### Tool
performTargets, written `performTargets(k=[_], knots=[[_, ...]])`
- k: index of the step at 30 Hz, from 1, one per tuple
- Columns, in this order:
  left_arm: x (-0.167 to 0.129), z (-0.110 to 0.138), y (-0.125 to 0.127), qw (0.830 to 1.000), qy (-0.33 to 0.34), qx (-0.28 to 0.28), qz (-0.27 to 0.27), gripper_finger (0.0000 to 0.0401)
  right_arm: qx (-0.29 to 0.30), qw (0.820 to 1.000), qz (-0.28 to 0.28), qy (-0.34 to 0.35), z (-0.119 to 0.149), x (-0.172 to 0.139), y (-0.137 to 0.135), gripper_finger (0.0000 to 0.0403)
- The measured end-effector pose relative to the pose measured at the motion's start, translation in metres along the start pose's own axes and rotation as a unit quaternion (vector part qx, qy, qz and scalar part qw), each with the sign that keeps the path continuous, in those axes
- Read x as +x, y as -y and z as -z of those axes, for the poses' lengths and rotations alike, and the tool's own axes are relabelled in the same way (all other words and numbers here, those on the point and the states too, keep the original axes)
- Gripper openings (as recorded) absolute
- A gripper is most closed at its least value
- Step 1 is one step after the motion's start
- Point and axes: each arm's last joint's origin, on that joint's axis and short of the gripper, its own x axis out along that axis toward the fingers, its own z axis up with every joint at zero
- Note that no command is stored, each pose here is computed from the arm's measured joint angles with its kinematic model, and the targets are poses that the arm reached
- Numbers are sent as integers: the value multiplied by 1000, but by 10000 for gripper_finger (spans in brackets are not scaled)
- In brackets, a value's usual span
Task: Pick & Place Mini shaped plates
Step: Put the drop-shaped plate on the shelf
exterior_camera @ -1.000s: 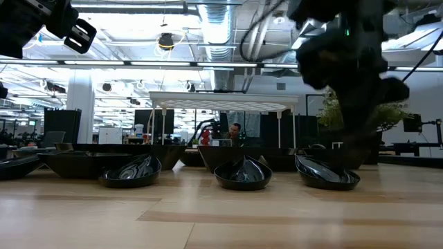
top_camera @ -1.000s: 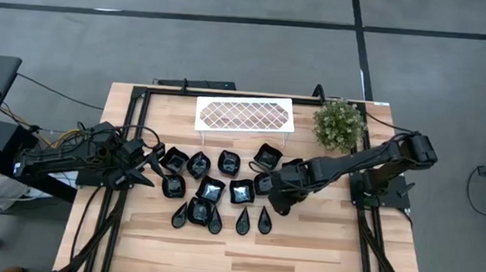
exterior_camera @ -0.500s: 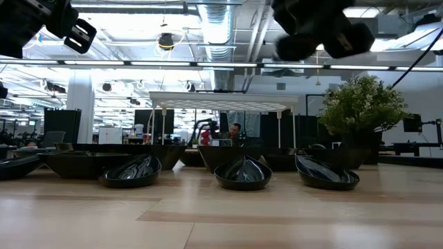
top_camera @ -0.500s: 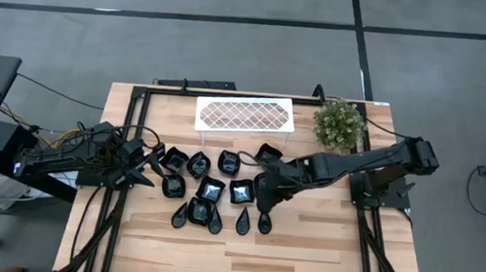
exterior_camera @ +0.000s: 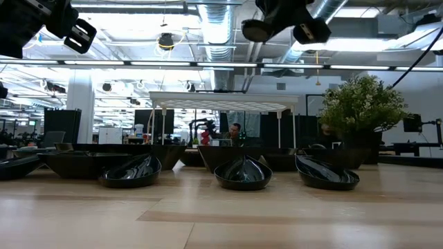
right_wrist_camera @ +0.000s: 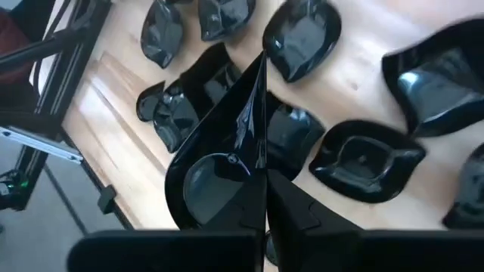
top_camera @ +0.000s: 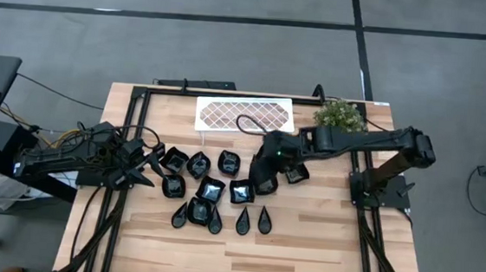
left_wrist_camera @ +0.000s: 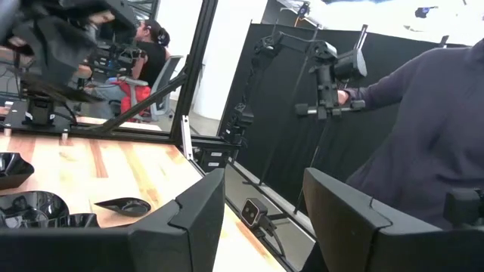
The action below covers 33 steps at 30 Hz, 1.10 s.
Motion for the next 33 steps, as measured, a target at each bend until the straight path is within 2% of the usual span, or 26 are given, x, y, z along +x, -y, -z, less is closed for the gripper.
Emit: performTargets(k=[8, 16, 26, 33], knots=[[0, 0, 0, 1000, 0, 0, 0, 182, -29, 997, 59, 31, -35, -36, 16, 0], [0, 0, 0, 1000, 0, 0, 0, 182, -33, 992, 110, 45, -73, -59, 51, 0], [0, 0, 0, 1000, 0, 0, 0, 182, 5, 990, 129, 57, -109, -75, 101, 0], [0, 0, 0, 1000, 0, 0, 0, 182, 24, 989, 130, 64, -121, -82, 124, 0]])
